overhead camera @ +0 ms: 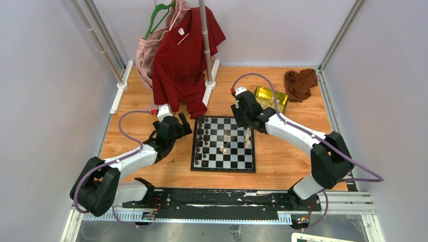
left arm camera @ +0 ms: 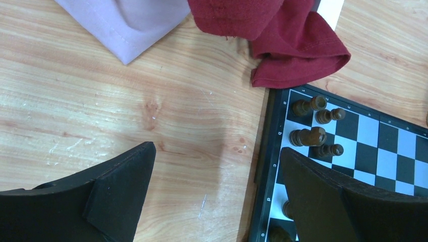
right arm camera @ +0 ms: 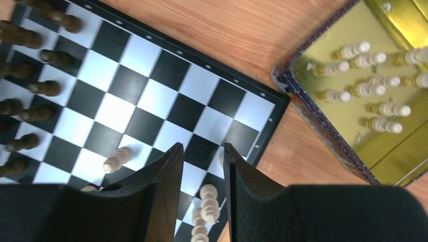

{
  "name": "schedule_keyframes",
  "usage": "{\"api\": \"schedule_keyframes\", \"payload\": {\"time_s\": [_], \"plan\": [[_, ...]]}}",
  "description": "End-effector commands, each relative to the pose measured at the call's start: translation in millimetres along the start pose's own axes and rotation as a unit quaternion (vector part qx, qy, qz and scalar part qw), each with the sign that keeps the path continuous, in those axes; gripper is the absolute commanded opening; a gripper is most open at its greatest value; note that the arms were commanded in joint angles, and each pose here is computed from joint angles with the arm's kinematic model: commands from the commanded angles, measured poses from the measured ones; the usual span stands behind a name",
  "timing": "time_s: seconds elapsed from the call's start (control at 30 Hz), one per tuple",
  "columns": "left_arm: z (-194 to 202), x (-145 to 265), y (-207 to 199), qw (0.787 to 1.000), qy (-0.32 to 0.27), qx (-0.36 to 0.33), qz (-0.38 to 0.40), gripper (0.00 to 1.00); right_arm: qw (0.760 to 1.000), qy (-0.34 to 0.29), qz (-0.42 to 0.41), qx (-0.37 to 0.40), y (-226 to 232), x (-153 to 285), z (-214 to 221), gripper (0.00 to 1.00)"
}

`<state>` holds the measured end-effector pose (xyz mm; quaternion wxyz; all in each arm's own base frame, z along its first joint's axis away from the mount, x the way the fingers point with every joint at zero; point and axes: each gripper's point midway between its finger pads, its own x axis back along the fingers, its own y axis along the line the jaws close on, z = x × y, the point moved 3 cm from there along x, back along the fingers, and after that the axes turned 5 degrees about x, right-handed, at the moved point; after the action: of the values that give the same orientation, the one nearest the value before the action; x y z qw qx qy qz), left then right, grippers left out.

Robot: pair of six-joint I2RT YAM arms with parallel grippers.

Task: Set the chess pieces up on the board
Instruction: Place the chess piece on the chessboard, then pick up the chess piece from the chessboard.

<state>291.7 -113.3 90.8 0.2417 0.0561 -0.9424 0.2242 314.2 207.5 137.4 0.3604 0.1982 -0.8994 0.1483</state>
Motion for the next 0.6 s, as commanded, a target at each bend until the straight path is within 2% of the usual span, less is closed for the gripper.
{"api": "schedule_keyframes", "payload": {"time_s": [0.0, 0.57], "plan": [[-5.6, -0.6, 3.1, 1.0, -0.018, 0.005, -0.003, 1.0, 0.999, -0.021, -0.025, 0.038, 19.5, 12.6, -20.4, 0.39], [-6.9, 1.2, 3.8, 1.0, -0.021, 0.008, -0.003, 1.0, 0.991, 0.019, -0.094, 0.095, 81.5, 4.2, -0.8, 0.39]]}}
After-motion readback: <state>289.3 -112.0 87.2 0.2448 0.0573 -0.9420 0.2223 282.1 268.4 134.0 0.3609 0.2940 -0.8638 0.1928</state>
